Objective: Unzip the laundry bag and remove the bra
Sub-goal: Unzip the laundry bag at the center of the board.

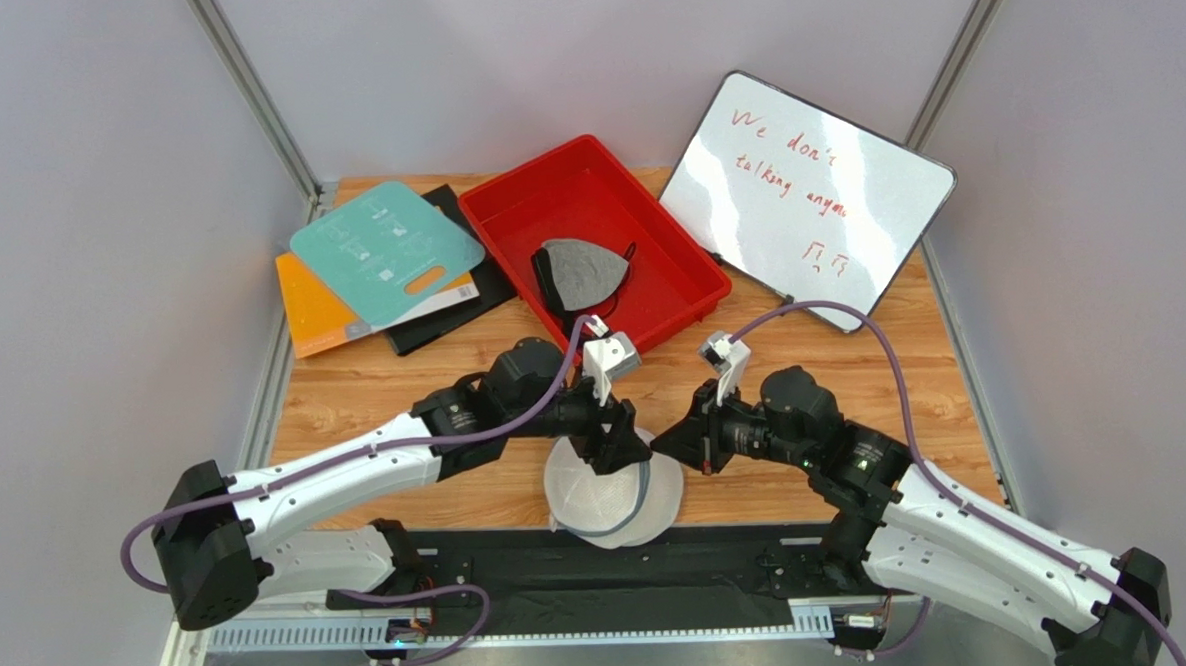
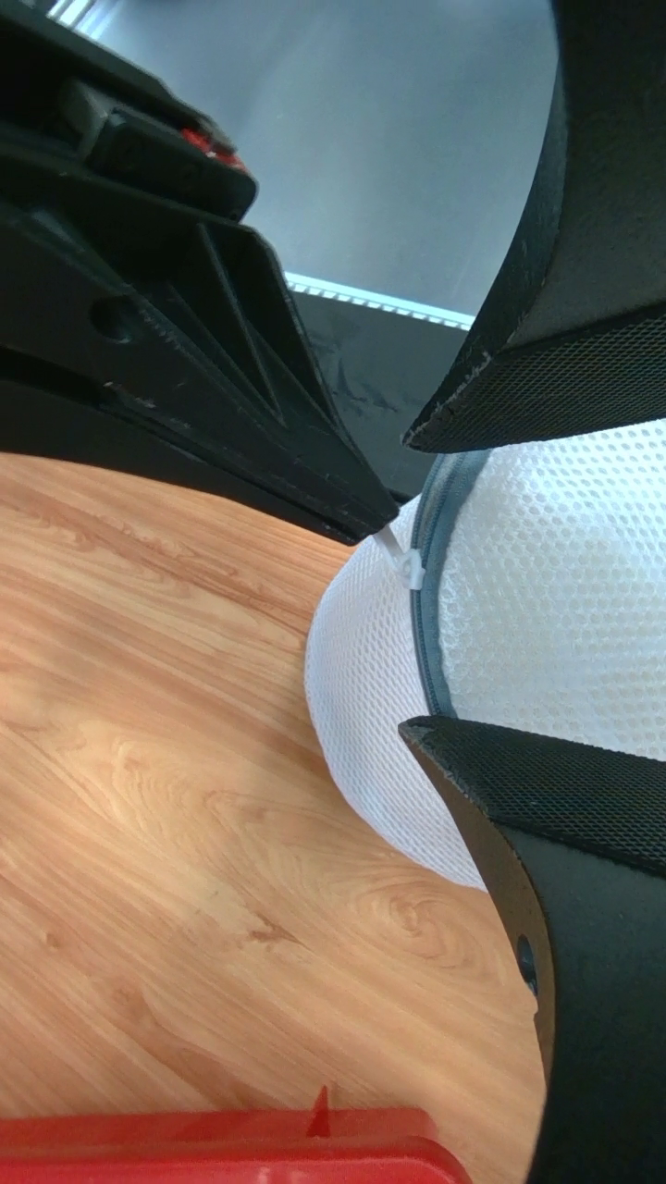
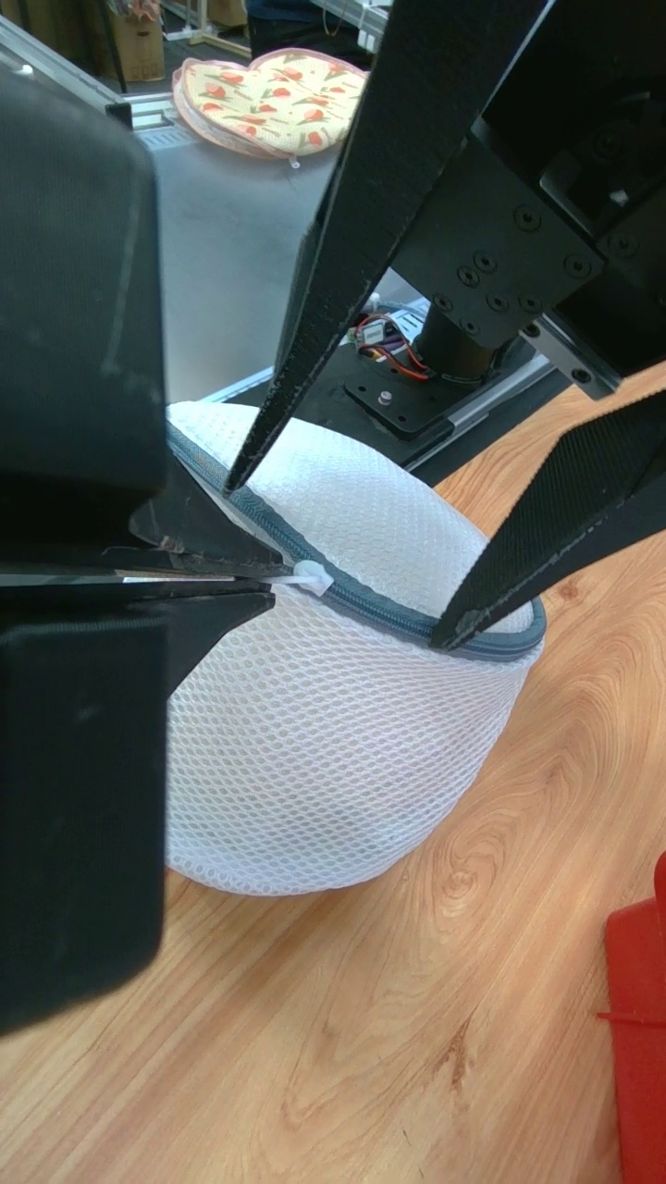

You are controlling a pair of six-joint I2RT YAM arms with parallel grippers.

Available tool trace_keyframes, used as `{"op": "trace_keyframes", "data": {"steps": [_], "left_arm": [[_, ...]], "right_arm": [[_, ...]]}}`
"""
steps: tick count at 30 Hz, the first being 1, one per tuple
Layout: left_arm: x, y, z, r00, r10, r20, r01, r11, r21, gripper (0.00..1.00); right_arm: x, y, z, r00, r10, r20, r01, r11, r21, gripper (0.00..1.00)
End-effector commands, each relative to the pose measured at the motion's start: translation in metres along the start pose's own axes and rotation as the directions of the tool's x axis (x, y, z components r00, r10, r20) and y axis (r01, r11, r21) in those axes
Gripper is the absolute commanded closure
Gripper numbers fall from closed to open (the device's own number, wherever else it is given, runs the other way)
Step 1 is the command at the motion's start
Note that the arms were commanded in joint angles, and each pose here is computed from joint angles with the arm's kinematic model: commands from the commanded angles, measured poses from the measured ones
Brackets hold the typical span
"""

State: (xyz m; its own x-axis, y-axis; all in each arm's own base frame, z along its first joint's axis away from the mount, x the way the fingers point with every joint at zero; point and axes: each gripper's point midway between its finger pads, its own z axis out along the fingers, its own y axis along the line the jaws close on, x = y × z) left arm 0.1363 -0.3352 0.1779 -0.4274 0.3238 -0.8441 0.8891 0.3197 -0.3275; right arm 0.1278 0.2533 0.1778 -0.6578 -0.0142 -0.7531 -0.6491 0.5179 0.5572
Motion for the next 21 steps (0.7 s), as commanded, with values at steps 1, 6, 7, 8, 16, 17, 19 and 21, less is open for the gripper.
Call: {"op": "trace_keyframes", "data": {"steps": [1, 6, 7, 8, 16, 17, 19, 21], "left_arm": [[-0.017, 0.0, -0.001, 0.995, -0.096, 0.016, 0.097, 0.991, -0.094, 0.26], [-0.022, 0.002, -0.008, 0.989, -0.141, 0.044, 0.146, 0.975, -0.167, 0.31], [-0.019, 0.003, -0.01, 0.989, -0.147, 0.034, 0.15, 0.971, -0.186, 0.31], [-0.02, 0.003, -0.012, 0.988, -0.148, 0.037, 0.152, 0.968, -0.197, 0.32], [-0.014, -0.01, -0.005, 0.98, -0.2, 0.012, 0.199, 0.964, -0.174, 0.35], [-0.015, -0.011, -0.005, 0.979, -0.202, 0.013, 0.202, 0.965, -0.169, 0.36], [-0.017, -0.014, -0.003, 0.978, -0.208, 0.023, 0.209, 0.965, -0.156, 0.36], [-0.019, -0.016, -0.001, 0.976, -0.214, 0.03, 0.216, 0.966, -0.14, 0.36]], "right_arm": [[-0.025, 0.009, -0.005, 0.997, -0.025, 0.071, 0.025, 1.0, -0.005, 1.0], [-0.025, 0.009, -0.007, 0.997, -0.028, 0.073, 0.028, 1.0, 0.001, 1.0], [-0.024, 0.008, -0.007, 0.997, -0.029, 0.071, 0.028, 1.0, 0.004, 1.0], [-0.023, 0.007, -0.007, 0.997, -0.028, 0.069, 0.028, 1.0, 0.007, 1.0], [-0.023, 0.008, -0.007, 0.997, -0.029, 0.07, 0.029, 1.0, 0.003, 1.0], [-0.023, 0.008, -0.007, 0.997, -0.029, 0.071, 0.029, 1.0, 0.001, 1.0], [-0.023, 0.008, -0.008, 0.997, -0.029, 0.071, 0.029, 1.0, 0.001, 1.0], [-0.023, 0.009, -0.008, 0.997, -0.027, 0.072, 0.027, 1.0, -0.004, 1.0]]}}
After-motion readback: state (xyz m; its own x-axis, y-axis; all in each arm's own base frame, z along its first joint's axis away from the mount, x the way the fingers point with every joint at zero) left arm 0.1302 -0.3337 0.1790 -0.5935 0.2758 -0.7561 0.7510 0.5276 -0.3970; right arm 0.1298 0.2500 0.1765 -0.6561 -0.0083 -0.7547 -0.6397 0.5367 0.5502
